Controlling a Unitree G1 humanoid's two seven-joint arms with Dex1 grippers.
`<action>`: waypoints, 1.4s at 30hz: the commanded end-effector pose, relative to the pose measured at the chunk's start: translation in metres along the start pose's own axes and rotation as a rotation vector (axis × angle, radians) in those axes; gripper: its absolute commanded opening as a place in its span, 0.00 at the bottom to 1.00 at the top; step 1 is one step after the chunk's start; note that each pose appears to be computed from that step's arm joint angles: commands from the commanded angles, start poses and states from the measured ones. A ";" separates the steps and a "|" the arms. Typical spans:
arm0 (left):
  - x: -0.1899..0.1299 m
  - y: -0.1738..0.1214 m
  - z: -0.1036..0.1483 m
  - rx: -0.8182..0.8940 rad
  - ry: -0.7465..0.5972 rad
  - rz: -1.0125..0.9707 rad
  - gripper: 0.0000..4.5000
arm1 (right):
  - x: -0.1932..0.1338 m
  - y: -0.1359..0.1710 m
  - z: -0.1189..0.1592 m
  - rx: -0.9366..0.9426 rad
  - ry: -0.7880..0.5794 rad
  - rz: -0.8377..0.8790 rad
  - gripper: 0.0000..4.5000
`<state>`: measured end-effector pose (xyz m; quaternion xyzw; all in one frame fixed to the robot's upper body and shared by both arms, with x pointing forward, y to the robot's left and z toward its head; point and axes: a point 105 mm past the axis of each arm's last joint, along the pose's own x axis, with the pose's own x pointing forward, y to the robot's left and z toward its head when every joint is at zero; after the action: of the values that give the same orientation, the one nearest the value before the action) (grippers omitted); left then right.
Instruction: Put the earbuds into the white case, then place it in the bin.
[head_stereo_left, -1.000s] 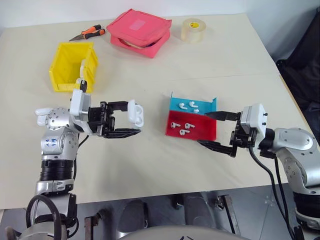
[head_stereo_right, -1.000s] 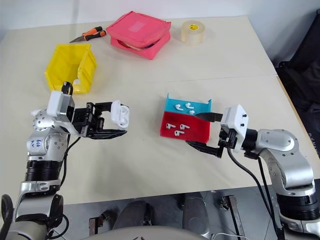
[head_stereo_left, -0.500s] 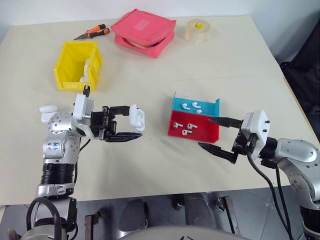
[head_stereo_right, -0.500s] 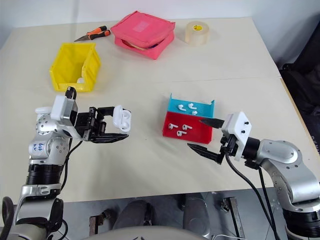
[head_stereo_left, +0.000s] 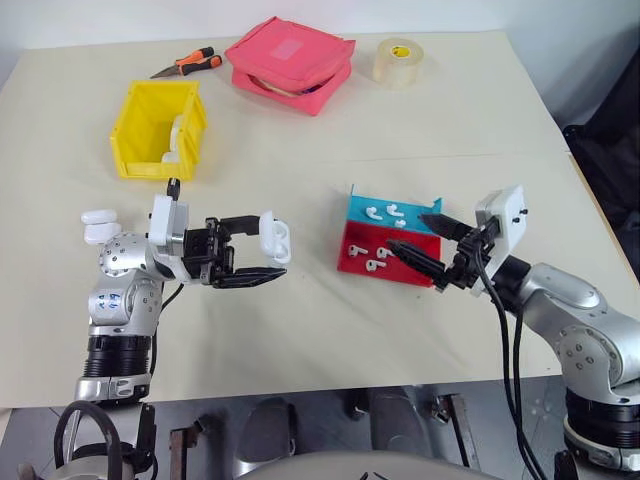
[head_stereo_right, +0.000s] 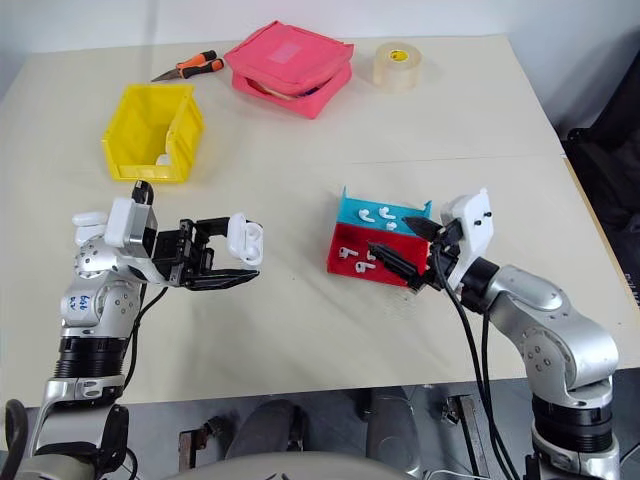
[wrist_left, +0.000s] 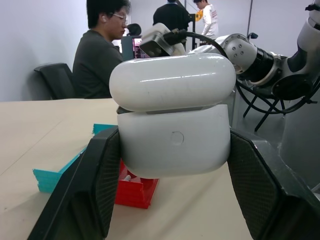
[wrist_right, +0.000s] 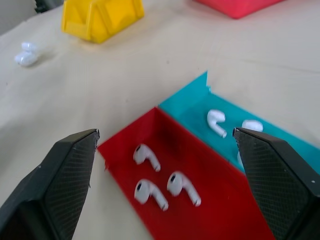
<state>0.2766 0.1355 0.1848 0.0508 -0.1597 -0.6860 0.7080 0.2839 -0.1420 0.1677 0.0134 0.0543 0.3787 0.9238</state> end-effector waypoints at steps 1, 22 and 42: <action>0.000 -0.001 0.012 0.058 -0.018 -0.006 0.62 | -0.002 0.005 0.013 -0.081 -0.029 0.019 1.00; 0.002 -0.004 0.010 0.044 -0.021 -0.018 0.62 | -0.037 -0.001 -0.005 -0.250 0.261 0.142 1.00; 0.008 -0.005 0.008 0.026 -0.039 -0.059 0.62 | -0.045 0.010 0.003 -0.326 0.343 0.192 1.00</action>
<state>0.2709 0.1285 0.1854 0.0543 -0.1620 -0.7048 0.6885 0.2471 -0.1779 0.1707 -0.1950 0.1577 0.4535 0.8552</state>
